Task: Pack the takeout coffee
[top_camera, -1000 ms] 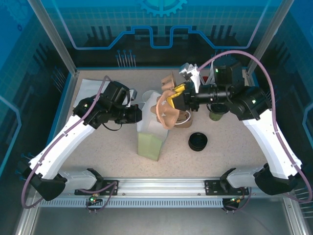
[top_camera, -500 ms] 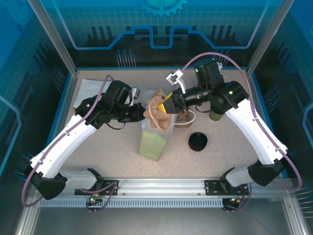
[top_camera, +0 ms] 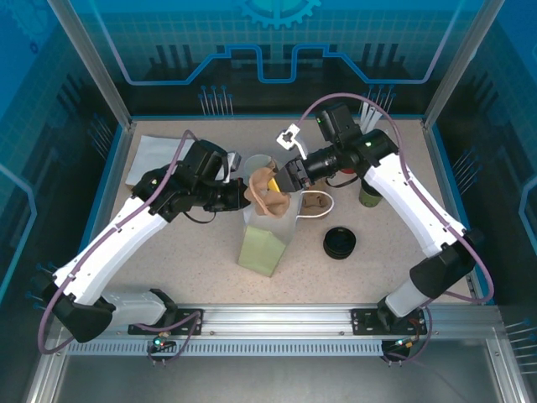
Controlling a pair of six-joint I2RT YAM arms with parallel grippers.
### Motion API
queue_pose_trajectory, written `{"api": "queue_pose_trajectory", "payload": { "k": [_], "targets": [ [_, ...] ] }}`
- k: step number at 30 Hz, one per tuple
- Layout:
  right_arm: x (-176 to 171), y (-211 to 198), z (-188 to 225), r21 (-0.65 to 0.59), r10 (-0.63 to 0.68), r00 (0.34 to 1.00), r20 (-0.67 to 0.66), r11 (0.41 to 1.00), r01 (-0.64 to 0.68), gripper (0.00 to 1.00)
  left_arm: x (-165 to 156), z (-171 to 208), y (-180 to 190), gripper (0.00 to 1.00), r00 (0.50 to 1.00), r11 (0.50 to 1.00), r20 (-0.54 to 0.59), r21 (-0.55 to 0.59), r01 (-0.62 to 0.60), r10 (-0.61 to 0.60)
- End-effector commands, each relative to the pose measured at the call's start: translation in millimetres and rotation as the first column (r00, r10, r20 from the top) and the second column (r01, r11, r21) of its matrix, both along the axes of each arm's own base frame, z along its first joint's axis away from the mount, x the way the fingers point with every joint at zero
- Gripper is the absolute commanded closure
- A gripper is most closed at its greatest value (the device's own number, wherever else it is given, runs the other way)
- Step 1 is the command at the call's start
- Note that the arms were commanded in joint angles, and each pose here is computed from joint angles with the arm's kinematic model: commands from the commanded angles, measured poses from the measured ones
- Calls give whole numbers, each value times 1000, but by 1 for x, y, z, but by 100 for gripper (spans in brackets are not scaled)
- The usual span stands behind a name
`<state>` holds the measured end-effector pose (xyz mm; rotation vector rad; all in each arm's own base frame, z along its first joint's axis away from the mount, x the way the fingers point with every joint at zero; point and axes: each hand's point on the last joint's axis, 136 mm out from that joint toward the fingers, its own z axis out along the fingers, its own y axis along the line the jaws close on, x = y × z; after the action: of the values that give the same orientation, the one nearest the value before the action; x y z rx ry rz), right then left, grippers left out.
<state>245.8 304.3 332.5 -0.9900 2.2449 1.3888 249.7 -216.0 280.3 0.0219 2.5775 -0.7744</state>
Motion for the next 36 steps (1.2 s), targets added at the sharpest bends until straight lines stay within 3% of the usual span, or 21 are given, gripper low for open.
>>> {"api": "queue_pose_trajectory", "payload": {
  "k": [1, 11, 23, 36],
  "targets": [
    [-1, -7, -1, -22, 44, 999, 20, 999, -44, 69, -4, 4, 1, 89, 1000, 1000, 21, -15, 4, -3],
    [12, -20, -22, -191, 59, 995, 80, 981, -43, 69, -7, 1, 3, 89, 1000, 1000, 15, -19, 4, -4],
    [25, -33, -54, -395, 39, 991, 128, 918, 15, 70, -11, 3, 1, 89, 1000, 999, 12, -33, 23, -22],
    [26, -37, -70, -510, 53, 987, 155, 860, 34, 70, -13, 5, -2, 89, 999, 998, 13, -46, 37, -36]
  ]
}}
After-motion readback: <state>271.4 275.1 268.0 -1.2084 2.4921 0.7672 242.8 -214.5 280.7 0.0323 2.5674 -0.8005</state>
